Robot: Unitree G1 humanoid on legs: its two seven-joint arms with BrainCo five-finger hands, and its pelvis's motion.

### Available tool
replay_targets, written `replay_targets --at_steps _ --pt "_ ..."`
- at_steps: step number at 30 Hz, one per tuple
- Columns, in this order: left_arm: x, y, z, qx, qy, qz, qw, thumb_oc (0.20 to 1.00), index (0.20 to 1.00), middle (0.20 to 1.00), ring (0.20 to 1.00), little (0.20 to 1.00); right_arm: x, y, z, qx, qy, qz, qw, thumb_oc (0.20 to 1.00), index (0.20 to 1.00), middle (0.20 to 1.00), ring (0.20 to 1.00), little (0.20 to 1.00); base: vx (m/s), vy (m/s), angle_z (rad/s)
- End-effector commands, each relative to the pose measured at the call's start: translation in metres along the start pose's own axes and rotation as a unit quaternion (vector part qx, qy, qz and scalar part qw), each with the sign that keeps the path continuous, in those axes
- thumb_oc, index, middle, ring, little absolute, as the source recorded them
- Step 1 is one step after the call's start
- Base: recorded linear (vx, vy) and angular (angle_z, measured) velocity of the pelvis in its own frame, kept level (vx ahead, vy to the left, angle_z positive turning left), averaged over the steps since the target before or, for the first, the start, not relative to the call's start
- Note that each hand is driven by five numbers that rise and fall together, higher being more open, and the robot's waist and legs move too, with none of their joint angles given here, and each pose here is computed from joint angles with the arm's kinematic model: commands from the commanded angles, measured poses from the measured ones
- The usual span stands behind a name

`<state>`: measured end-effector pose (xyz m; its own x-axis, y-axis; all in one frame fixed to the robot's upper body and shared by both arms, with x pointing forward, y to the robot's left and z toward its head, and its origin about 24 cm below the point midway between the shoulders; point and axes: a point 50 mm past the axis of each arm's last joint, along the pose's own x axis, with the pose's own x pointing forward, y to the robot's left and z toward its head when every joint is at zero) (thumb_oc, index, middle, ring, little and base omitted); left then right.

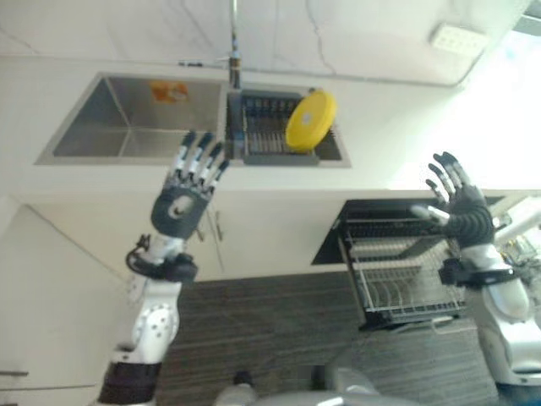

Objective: Place the dishes in the dishwasher.

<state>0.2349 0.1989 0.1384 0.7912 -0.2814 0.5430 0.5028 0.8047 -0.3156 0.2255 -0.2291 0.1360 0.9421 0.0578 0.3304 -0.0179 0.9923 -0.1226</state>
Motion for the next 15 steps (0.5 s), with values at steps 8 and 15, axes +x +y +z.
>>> replay_targets --at_steps 8,15 --pt "0.0104 -0.0144 0.0109 0.002 -0.045 -0.033 0.998 1.0 1.0 1.0 1.0 1.0 0.0137 -0.0114 0.0272 -0.027 -0.068 -0.017 0.997 1.0 1.0 1.0 1.0 1.0 0.08 -0.138 0.03" --pt "0.0093 -0.013 0.0124 -0.002 -0.051 -0.028 0.998 1.0 1.0 1.0 1.0 1.0 0.015 -0.0098 0.0263 -0.026 -0.06 -0.013 0.998 1.0 1.0 1.0 1.0 1.0 0.04 -0.106 0.0"
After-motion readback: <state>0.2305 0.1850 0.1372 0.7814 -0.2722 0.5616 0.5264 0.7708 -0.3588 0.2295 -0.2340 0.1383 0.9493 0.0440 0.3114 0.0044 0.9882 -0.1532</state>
